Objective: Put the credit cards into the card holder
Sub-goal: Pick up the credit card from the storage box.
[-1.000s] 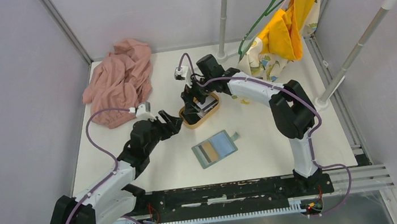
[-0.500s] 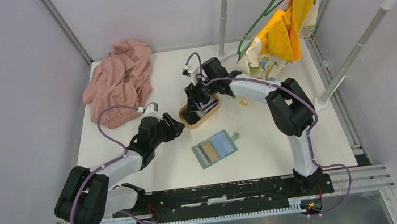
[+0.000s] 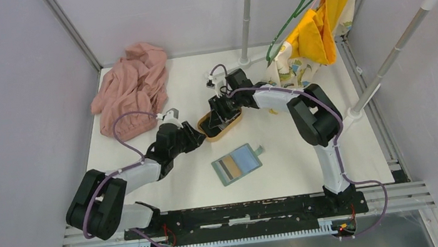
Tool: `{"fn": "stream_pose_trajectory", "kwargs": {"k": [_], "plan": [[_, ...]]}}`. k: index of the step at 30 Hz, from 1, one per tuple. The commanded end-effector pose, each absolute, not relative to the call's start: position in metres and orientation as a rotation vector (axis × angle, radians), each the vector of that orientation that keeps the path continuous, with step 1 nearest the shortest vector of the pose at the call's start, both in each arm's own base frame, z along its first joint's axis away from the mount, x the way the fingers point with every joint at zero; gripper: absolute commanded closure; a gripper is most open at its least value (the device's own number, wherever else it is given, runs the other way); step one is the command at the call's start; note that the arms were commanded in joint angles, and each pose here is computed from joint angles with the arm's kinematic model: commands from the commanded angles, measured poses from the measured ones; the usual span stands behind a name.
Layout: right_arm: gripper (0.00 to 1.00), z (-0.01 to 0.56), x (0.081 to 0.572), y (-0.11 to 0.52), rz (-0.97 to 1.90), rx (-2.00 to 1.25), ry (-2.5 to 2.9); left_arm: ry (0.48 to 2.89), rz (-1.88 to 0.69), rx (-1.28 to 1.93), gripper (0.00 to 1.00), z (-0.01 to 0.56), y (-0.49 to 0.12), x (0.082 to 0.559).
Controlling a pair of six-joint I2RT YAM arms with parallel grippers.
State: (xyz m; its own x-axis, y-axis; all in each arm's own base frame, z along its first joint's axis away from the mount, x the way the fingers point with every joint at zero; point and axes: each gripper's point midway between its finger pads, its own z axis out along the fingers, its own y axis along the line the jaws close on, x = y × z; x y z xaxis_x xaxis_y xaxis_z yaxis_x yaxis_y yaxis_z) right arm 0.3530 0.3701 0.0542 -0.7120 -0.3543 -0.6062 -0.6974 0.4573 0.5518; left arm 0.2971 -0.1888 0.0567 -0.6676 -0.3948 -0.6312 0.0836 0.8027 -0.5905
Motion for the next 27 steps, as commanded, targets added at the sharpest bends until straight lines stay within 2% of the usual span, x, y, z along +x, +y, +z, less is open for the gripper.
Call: {"fn": "stream_pose_trajectory", "kwargs": {"k": [1, 6, 16, 27], "plan": [[0.47, 0.066, 0.351, 0.381, 1.236, -0.878, 2.253, 2.109, -0.806, -0.194, 0.6, 0.078, -0.199, 0.315], [0.5, 0.069, 0.345, 0.385, 1.311, -0.862, 2.254, 2.114, -0.815, -0.181, 0.66, 0.078, -0.203, 0.318], [0.57, 0.093, 0.329, 0.394, 1.506, -0.83, 2.195, 2.111, -0.836, -0.161, 0.69, 0.081, -0.208, 0.32], [0.52, 0.058, 0.341, 0.383, 1.307, -0.848, 2.31, 2.113, -0.849, -0.152, 0.7, 0.082, -0.21, 0.321]]}}
